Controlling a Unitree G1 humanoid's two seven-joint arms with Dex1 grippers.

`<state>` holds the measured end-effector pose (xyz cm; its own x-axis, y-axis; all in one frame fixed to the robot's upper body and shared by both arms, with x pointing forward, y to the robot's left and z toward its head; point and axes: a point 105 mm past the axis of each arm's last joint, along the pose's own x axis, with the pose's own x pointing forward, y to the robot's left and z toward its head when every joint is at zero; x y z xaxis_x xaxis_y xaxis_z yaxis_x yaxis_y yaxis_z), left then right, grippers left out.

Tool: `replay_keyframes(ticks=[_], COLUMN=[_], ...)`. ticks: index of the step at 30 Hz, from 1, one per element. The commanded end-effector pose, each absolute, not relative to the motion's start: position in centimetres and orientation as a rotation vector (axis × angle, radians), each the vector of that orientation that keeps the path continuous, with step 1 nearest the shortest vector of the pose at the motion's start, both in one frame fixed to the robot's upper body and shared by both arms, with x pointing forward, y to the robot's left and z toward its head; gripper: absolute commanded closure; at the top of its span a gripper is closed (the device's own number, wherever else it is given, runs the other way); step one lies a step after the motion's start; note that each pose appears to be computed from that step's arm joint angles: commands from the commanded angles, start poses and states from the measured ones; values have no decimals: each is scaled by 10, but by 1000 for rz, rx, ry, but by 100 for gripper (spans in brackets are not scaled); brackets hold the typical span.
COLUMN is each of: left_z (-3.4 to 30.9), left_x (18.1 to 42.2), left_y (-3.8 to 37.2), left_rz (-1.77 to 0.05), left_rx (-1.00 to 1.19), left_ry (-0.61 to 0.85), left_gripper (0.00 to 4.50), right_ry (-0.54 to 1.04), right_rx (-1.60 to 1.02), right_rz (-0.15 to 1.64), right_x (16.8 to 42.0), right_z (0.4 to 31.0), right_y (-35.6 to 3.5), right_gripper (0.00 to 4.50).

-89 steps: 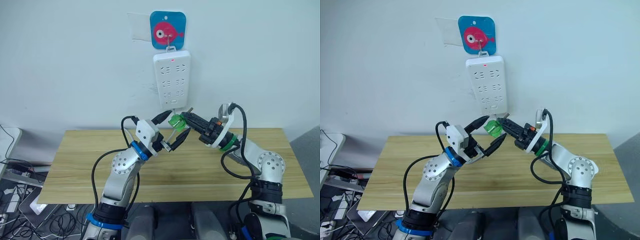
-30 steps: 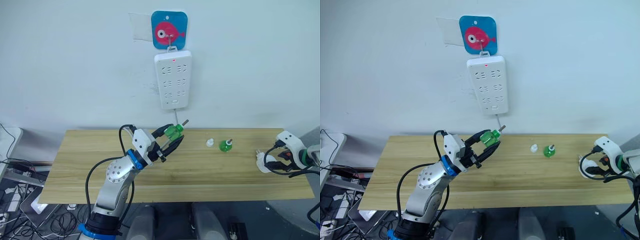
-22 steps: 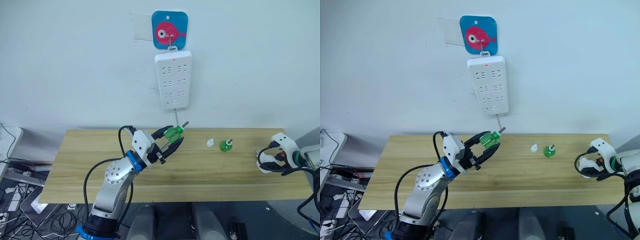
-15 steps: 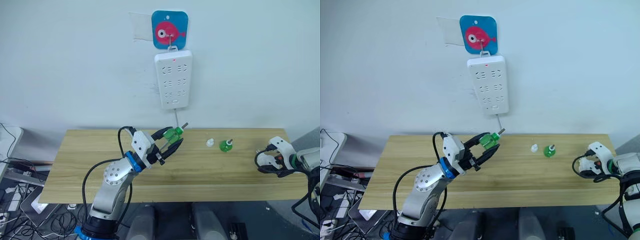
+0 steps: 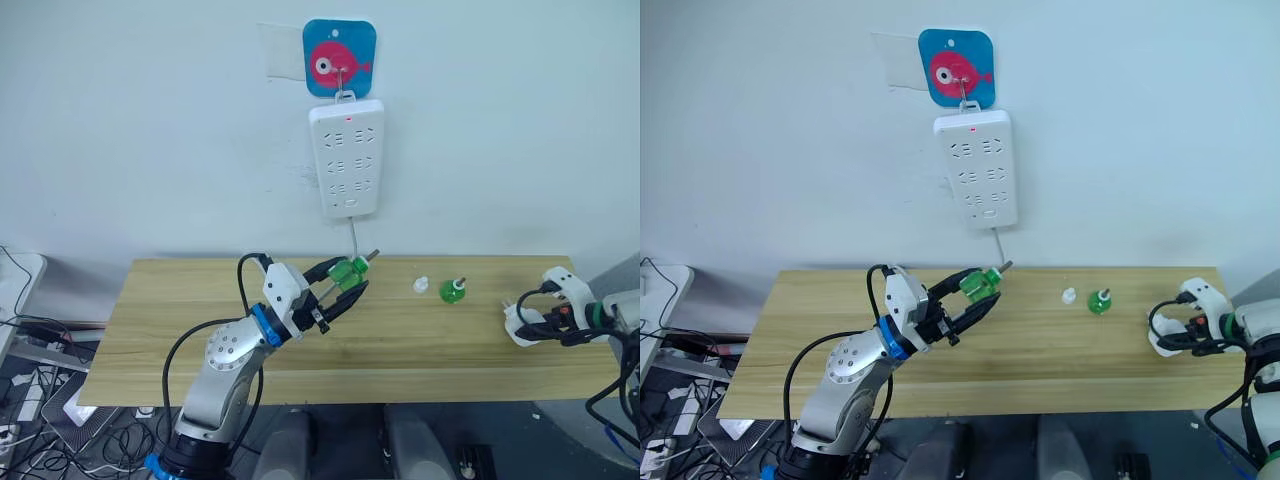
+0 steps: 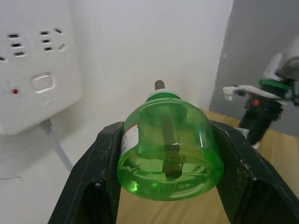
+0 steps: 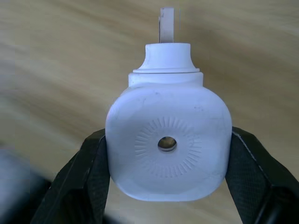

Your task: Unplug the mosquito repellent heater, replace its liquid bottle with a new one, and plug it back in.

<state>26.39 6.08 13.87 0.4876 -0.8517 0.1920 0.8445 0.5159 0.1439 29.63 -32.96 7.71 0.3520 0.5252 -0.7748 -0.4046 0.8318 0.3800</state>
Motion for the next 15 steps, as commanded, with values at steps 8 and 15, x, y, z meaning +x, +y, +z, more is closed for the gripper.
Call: replay_keyframes(ticks=[8, 15], left_z=[155, 157], left_x=[228, 242], left_y=[41, 25], left_rz=[-1354, -1390], left_rx=[76, 111], left_ry=[-302, -327], left_gripper=[224, 224], right_ry=[921, 879], right_rx=[757, 772], right_rz=[1015, 1184], right_x=[271, 268], right_z=[187, 204], right_y=[-237, -203], right_gripper=[154, 154])
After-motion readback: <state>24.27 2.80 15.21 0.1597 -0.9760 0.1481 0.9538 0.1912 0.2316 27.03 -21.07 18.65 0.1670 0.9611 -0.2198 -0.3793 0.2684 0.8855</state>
